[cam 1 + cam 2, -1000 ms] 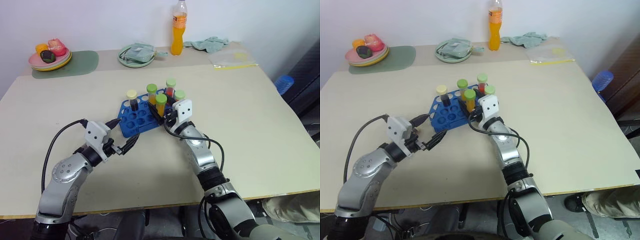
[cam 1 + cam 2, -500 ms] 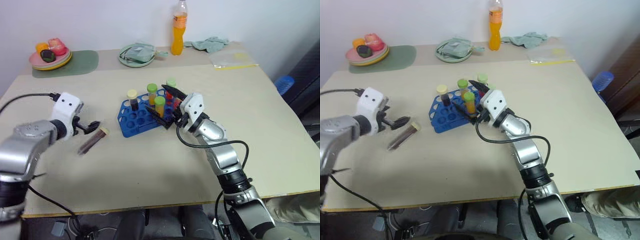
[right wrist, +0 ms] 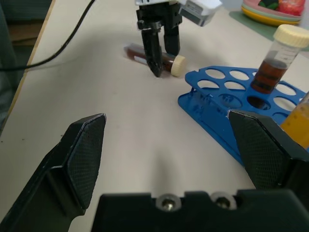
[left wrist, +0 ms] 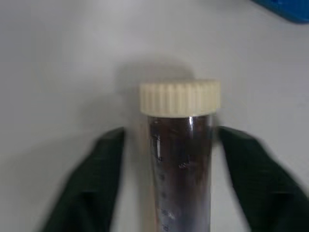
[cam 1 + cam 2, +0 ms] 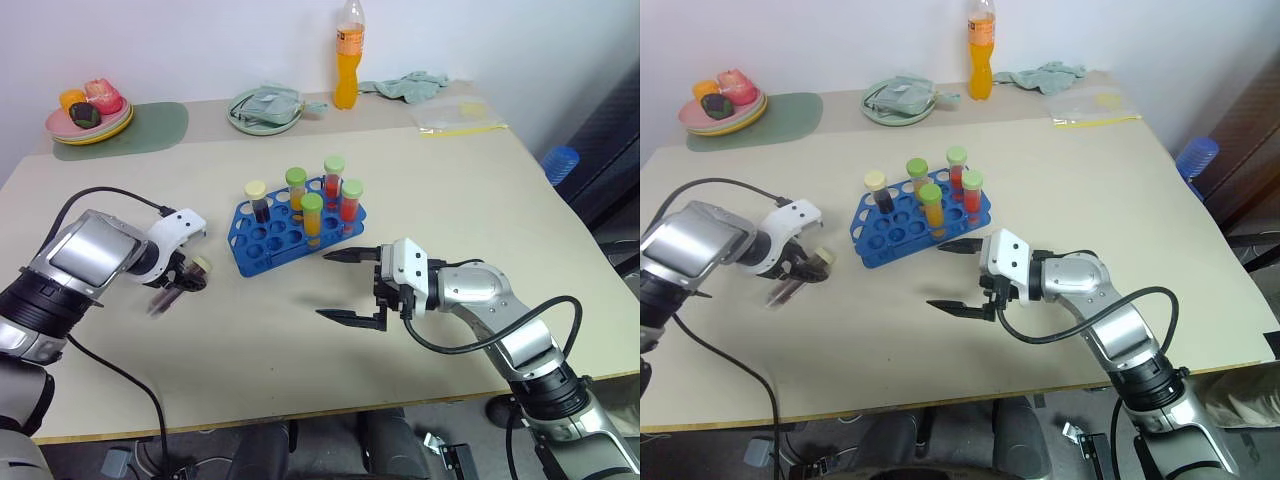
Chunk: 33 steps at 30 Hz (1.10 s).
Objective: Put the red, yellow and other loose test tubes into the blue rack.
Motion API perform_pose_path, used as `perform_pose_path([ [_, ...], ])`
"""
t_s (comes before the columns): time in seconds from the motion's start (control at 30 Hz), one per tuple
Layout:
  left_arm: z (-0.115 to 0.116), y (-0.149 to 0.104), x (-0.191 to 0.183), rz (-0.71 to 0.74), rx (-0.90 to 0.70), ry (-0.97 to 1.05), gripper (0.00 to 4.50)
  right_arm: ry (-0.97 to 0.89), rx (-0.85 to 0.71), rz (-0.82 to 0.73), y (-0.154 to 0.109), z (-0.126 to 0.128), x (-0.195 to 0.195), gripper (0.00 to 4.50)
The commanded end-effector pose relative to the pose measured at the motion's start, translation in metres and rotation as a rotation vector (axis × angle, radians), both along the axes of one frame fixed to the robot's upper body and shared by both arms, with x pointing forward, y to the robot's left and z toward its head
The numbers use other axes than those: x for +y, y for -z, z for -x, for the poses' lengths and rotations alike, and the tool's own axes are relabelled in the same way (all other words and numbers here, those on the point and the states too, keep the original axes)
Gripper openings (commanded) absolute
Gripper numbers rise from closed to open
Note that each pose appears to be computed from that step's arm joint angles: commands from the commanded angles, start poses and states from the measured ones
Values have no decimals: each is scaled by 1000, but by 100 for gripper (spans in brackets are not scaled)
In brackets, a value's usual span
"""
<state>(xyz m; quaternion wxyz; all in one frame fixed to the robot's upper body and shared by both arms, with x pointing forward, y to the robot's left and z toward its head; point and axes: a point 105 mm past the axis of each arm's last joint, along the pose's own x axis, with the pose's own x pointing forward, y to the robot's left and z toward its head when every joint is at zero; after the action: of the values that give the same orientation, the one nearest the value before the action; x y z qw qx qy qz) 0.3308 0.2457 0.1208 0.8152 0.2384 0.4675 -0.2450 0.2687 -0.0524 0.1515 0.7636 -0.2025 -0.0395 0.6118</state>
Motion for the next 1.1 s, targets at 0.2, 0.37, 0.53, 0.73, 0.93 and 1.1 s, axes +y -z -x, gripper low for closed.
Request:
perform_pose_path([
  [0.2, -20, -33, 30, 31, -298, -113, 78, 4, -32, -25, -7, 4, 4, 450],
  [0.37, -34, -112, 33, 125, -1023, -131, 78, 31, -19, -21, 1, 0, 0, 450],
  [0.53, 16, -137, -61, 621, -1335, 29, 78, 81, 13, -27, 15, -7, -2, 450],
  [0.73, 21, -114, -141, 614, -1438, 111, 78, 120, 30, -25, 24, -12, -7, 450],
  [0.93, 6, -97, -160, 653, -1469, -24, 78, 138, 34, -28, 26, -11, -8, 450],
  [1.1, -7, -76, -169, 618, -1387, -44, 78, 170, 47, -31, 28, -10, -13, 450],
])
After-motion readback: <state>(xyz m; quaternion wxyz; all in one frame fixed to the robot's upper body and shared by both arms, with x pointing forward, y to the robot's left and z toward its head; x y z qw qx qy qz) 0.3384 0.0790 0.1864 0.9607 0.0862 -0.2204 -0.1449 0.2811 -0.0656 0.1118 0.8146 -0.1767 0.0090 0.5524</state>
